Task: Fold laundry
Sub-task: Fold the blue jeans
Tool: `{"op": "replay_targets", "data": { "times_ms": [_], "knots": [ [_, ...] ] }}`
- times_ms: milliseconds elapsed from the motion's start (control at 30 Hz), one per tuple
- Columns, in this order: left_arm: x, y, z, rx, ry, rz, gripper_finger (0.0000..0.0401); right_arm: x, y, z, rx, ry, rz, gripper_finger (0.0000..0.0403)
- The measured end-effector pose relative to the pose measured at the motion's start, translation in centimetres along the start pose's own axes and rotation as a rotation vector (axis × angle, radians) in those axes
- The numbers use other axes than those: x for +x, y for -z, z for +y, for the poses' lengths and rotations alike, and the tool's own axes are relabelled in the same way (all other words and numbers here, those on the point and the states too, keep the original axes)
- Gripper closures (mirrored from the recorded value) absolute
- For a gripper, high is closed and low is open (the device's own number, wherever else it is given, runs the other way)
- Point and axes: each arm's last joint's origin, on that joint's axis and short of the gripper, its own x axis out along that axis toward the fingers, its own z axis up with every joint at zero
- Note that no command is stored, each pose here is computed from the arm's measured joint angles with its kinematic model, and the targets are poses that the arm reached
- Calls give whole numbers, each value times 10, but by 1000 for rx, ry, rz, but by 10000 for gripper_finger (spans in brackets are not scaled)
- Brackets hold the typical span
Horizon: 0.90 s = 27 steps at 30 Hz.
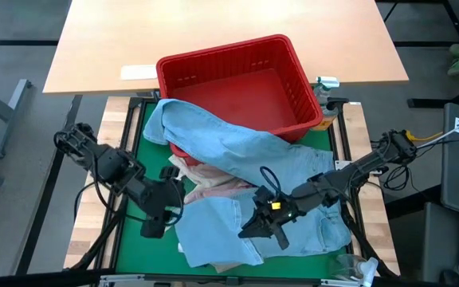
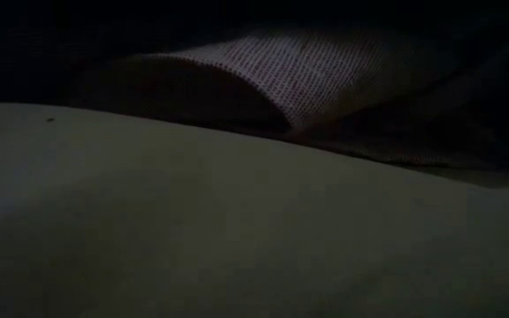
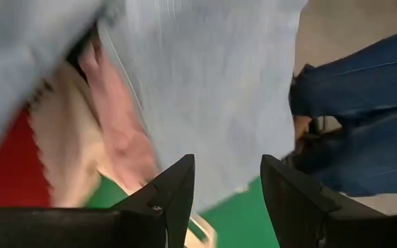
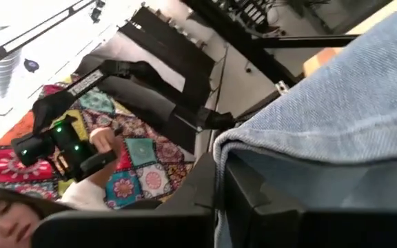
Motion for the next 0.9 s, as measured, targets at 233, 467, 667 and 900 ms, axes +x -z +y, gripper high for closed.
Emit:
{"op": "replay_targets", "data": {
  "times_ms": [233,467,667,900],
  "knots": [
    [35,36,-32,-65,-64,78,241,-1,17,-4,-5,137,49,387],
    [90,72,-46,-102,-106,94,241,-8,34,-22,89,424,82,392],
    [132,93,-50,-129,-36,31,241,-13,44,-33,157,564,138,385],
    [168,116,-46,-157,24,-31,243,-11,55,-46,208,647,232,388]
  ]
}}
